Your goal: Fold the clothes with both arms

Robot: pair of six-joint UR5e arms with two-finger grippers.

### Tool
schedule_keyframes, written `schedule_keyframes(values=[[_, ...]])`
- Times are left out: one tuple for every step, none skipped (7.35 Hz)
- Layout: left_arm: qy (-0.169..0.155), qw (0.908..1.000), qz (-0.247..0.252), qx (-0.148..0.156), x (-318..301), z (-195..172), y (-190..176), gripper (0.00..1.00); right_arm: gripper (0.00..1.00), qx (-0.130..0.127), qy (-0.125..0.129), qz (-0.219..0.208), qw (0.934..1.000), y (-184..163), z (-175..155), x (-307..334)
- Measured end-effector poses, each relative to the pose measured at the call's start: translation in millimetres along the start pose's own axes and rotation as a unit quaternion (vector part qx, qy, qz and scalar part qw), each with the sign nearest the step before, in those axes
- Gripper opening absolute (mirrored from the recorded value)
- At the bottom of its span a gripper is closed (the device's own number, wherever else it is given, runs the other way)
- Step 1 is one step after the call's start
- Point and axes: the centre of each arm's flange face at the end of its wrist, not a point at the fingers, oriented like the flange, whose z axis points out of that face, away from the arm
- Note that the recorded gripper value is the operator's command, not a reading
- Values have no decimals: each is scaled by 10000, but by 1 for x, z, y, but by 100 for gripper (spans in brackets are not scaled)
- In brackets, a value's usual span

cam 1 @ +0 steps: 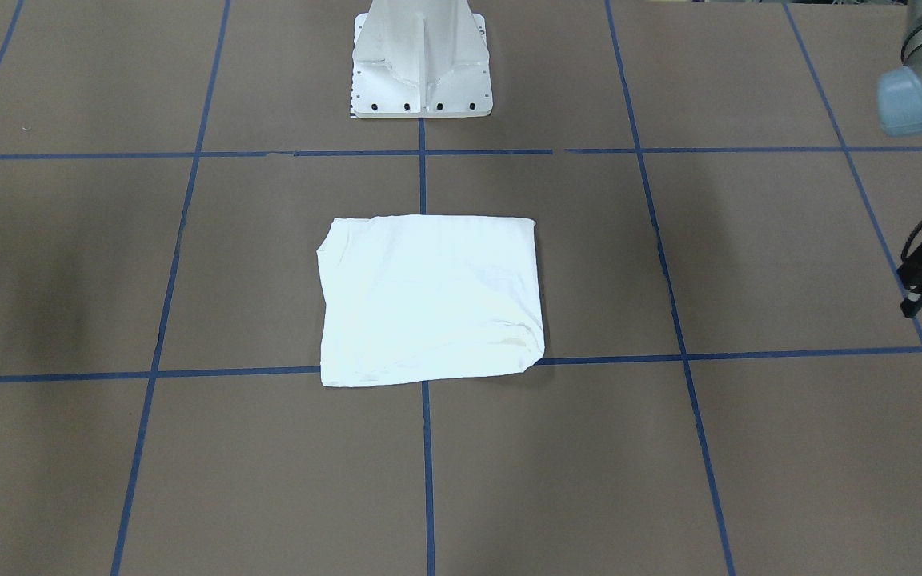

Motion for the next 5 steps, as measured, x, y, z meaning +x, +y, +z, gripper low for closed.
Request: schedule_keyframes(values=[[-6, 9998, 166, -87, -29, -6, 19, 100, 100, -41, -148, 91, 9998, 32, 3, 36], [58, 9996, 267, -83, -40, -9, 30, 100, 100, -37, -210, 188, 9996, 58, 6, 60], [81, 9994, 326, -69, -48, -6, 39, 100, 100, -58, -202, 288, 9994, 82, 11, 80], [75, 9994, 290, -155, -58, 3, 54, 100, 100, -100, -177, 404, 9990, 100, 16, 93], [72, 9994, 222, -258, -67, 11, 65, 100, 100, -146, -172, 539, 9983, 111, 19, 101]])
